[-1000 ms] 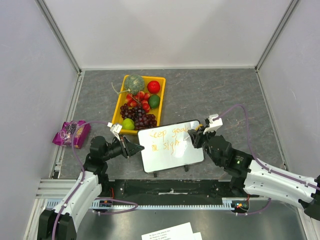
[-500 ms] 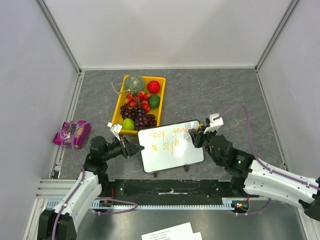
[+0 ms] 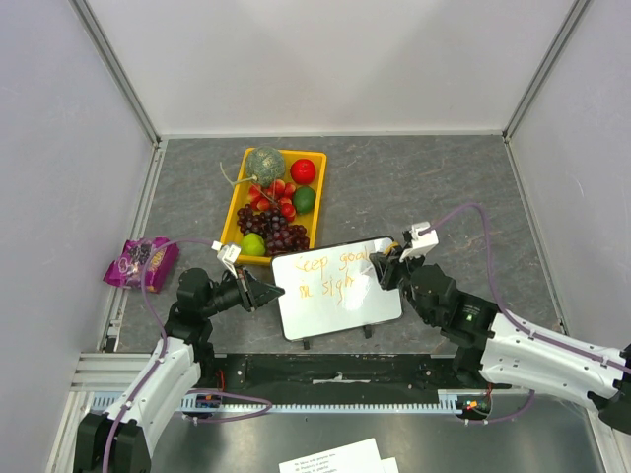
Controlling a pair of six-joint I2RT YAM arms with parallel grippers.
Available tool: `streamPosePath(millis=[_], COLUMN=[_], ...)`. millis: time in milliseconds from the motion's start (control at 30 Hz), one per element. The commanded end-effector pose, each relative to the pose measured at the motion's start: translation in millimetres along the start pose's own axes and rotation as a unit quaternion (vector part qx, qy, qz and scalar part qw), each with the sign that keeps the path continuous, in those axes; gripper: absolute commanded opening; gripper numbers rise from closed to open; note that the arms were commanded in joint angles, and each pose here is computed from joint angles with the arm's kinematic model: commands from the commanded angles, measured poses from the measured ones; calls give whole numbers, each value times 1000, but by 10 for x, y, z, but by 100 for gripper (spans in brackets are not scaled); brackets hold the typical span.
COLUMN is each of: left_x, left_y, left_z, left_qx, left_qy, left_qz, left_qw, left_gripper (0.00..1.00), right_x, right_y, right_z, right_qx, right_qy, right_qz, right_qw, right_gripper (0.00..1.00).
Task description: Write a sentence on the whiteboard
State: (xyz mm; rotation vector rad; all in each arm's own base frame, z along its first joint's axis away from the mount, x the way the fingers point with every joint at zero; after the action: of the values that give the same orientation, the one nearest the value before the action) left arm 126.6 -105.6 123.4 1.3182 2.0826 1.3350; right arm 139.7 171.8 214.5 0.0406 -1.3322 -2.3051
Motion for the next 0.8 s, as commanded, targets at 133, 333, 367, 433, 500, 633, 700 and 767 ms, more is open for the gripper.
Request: streamPosePath(millis=[133,333,367,433,500,633,700,767], left_x=[-8,-8,-8,-8,-8,-9,-9,-8], left_y=[34,34,34,35,33,35,33,37], left_z=[23,23,26,27,25,24,25,27], left_qx=[-27,-27,-26,-26,-26,-27,-26,-26], left_qy=[7,7,8,8,8,8,8,9], left_qz=[-14,-14,-14,-14,-13,-14,-13,-15], left_qw=[1000,1000,1000,1000,1000,1000,1000,1000], left_gripper=[2,2,2,2,2,2,2,2], right_x=[-87,-155,-162,-157,-142,-113,-106,-102], right_y=[193,102,78,42,6,-37,-60,-93], right_z=[215,185,168,134,97,53,32,8], right_qx=[-22,-12,-9,-7,-6,-7,-6,-5], right_qy=[24,12,9,6,4,3,0,-2], right_qz=[-32,-26,-23,-19,-15,-7,-2,4], right_qw=[999,1000,1000,1000,1000,1000,1000,1000], right_gripper=[0,0,0,0,0,0,0,0])
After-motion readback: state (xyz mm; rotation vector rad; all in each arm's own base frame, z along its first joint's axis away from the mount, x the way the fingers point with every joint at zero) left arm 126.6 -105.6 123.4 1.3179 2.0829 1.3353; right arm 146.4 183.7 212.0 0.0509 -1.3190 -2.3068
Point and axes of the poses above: each gripper's point midway between its finger pads, its own x axis back along the fingers, its own z axis along the line the jaws close on, y = z × x, the point moved 9 cm from there along x, back along the fingers, and after that the axes turned 15 degrees about -x, right-handed, at the moved point
